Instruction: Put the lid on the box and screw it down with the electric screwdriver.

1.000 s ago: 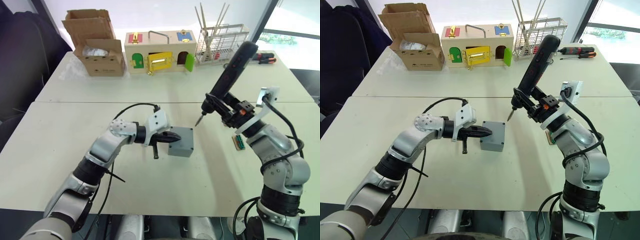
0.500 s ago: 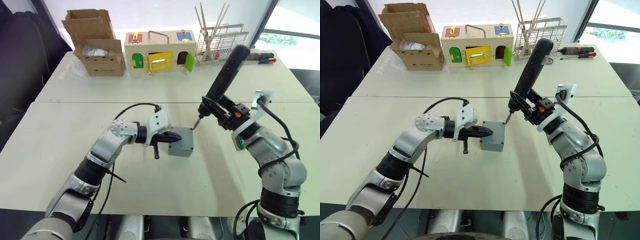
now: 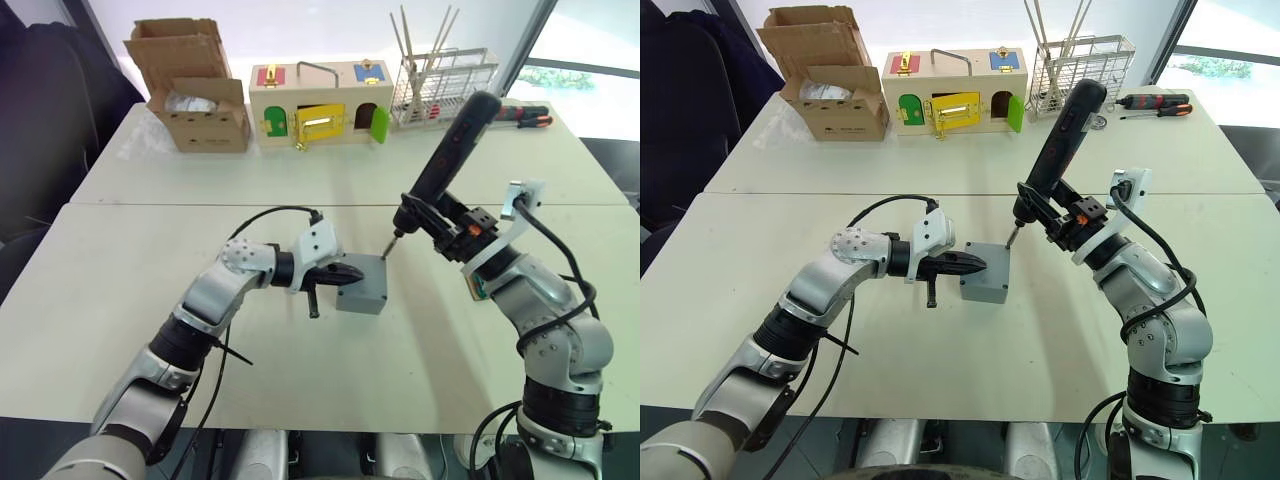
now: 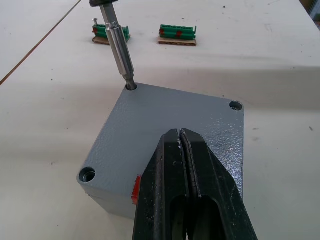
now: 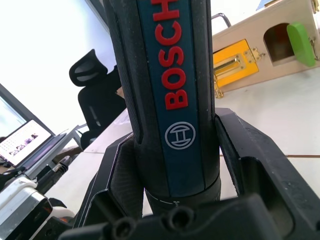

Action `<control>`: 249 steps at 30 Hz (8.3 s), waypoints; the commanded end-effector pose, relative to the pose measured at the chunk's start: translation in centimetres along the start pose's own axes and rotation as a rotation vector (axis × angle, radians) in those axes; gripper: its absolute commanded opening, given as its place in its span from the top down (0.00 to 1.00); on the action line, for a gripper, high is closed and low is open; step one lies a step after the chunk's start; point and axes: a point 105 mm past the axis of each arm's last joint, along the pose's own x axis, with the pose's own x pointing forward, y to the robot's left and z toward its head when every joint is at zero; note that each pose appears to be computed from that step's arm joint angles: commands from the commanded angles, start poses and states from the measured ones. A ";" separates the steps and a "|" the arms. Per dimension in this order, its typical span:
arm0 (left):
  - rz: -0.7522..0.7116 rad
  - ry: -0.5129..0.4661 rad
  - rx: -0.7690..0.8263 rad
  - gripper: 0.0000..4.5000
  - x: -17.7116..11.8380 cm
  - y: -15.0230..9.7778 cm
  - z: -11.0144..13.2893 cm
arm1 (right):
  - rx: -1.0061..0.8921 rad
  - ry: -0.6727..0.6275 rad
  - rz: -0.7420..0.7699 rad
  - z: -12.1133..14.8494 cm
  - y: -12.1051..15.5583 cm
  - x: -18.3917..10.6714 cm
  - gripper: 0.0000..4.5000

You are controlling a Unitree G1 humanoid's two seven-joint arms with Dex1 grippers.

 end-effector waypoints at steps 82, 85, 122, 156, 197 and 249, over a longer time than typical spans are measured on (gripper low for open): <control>-0.010 -0.244 -0.066 1.00 -1.0 -2.0 5.1 | -0.033 0.077 -0.265 13.1 -5.3 -2.6 0.58; -0.080 -0.221 -0.005 1.00 -1.5 -4.3 6.1 | -0.058 0.360 -0.403 10.6 -8.4 -6.0 0.58; 0.492 -0.045 -0.013 1.00 -6.7 3.7 2.4 | -0.243 0.657 -0.396 8.5 -16.7 -8.1 0.00; 0.148 0.160 0.022 1.00 0.1 4.4 -3.6 | -0.294 0.808 0.366 -7.3 4.0 -8.0 0.00; 0.158 0.146 0.040 1.00 -0.4 1.2 -3.6 | -0.393 0.861 0.304 -7.0 0.5 -8.2 0.00; 0.092 -0.076 -0.037 1.00 -2.5 -1.4 2.6 | -0.242 0.420 -0.346 -6.5 -12.9 -4.9 0.58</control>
